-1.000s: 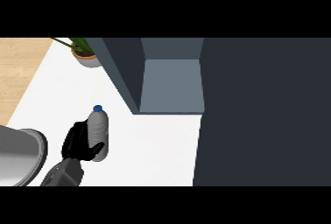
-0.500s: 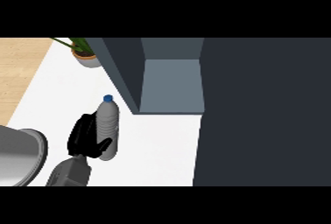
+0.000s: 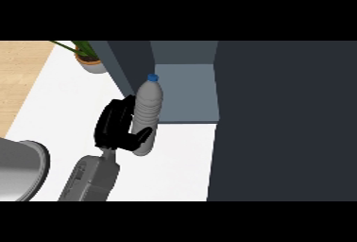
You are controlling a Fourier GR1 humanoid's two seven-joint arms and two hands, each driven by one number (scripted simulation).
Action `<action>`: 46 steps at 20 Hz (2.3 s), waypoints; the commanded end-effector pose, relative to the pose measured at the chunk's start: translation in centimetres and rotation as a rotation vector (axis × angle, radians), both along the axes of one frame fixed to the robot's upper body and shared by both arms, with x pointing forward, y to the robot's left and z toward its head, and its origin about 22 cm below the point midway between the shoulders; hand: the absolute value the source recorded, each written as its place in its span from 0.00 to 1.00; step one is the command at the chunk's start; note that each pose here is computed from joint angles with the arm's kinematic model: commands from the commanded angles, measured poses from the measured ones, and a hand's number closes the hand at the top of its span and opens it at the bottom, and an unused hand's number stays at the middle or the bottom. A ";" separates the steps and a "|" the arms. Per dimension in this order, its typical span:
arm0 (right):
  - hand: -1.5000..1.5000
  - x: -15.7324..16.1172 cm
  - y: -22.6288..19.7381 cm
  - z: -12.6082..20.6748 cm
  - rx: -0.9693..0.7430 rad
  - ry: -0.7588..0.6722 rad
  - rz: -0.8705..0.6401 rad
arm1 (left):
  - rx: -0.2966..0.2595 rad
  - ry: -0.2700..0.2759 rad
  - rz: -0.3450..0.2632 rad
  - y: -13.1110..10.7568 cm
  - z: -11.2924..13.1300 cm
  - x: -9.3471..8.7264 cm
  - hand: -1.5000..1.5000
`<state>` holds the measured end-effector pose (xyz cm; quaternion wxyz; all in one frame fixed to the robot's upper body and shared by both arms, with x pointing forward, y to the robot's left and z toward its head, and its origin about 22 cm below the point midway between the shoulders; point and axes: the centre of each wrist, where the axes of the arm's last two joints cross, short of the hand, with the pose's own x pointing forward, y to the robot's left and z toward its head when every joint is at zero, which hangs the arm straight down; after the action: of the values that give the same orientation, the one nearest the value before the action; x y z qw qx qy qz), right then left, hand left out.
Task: Pick up the bottled water, place it into the cabinet and close the cabinet
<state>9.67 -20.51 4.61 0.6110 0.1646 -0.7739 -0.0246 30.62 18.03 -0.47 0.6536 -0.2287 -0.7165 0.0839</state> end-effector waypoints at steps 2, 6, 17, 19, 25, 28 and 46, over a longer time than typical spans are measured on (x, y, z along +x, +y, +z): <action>0.00 1.4 -0.7 0.4 -0.002 -0.016 0.008 | 0.043 -0.031 0.018 -5.0 3.8 1.2 1.00; 0.00 -0.2 0.4 -0.2 0.006 0.002 0.025 | 0.101 -0.033 0.033 -5.0 4.6 3.6 1.00; 0.00 2.0 0.6 0.0 0.002 0.003 0.025 | 0.314 -0.105 0.134 -6.0 7.4 5.0 1.00; 0.00 1.9 1.0 -1.0 0.020 -0.001 0.044 | 0.335 -0.094 0.174 -7.8 7.8 5.0 1.00; 0.00 1.9 0.9 0.1 0.032 -0.012 0.083 | 0.417 -0.082 0.281 -7.2 7.3 5.3 1.00; 0.00 1.5 0.6 -0.6 0.034 -0.001 0.068 | 0.444 -0.079 0.337 -6.3 8.5 5.7 1.00; 0.00 2.0 0.7 -0.9 0.019 0.008 0.116 | 0.790 -0.069 0.546 -1.5 4.5 5.9 1.00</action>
<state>12.04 -19.73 3.90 0.6078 0.2161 -0.7641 0.0030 30.37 17.35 0.08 0.6347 0.2252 -0.7391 0.0155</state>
